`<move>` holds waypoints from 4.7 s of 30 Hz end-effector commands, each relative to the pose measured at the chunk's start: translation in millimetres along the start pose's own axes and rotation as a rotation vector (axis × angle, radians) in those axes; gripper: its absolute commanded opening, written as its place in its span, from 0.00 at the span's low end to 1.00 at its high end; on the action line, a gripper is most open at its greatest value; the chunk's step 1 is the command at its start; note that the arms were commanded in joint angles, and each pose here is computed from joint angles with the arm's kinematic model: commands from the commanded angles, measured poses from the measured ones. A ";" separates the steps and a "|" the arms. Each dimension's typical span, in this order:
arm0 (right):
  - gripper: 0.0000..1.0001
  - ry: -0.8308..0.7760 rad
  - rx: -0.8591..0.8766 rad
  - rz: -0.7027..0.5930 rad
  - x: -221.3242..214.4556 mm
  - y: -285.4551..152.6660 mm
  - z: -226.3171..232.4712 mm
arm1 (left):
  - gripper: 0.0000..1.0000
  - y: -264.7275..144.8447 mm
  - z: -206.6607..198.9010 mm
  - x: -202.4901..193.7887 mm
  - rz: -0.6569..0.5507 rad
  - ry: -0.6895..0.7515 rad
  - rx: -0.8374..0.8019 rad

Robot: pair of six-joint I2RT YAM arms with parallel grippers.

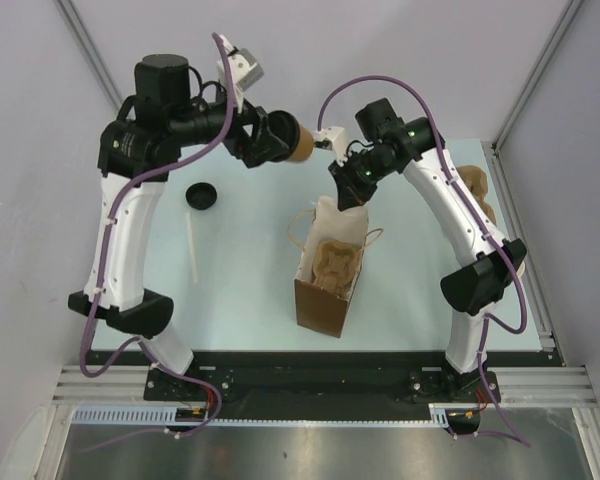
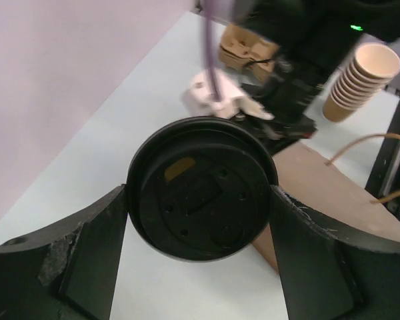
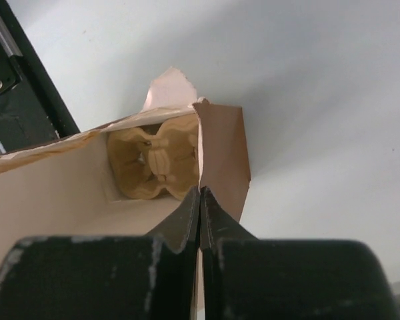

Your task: Pack the takeout coffee

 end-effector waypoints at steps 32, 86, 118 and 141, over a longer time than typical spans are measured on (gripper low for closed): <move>0.00 0.115 -0.128 0.017 -10.7 -23.1 13.4 | 0.00 -65.3 -31.2 12.2 -0.117 -0.053 0.042; 0.00 0.093 -0.149 0.023 -9.6 -26.3 9.4 | 0.71 22.6 113.5 -339.6 0.581 -0.383 0.428; 0.00 0.174 -0.180 0.001 -10.2 -25.0 -8.3 | 0.00 -14.4 -101.2 9.0 -0.094 0.153 -0.300; 0.00 0.314 -0.067 -0.007 -29.0 -41.8 8.2 | 0.00 61.5 -94.1 -131.5 0.431 0.295 -0.154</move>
Point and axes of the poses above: each gripper's point midway between its finger pads, its own y axis out along the fingers, its own z axis along the line the jaws close on, x = y × z, the point moved 7 cm from there along -y, back along the fingers, and after that the axes turned 12 degrees about -y, right-handed, at the moved point
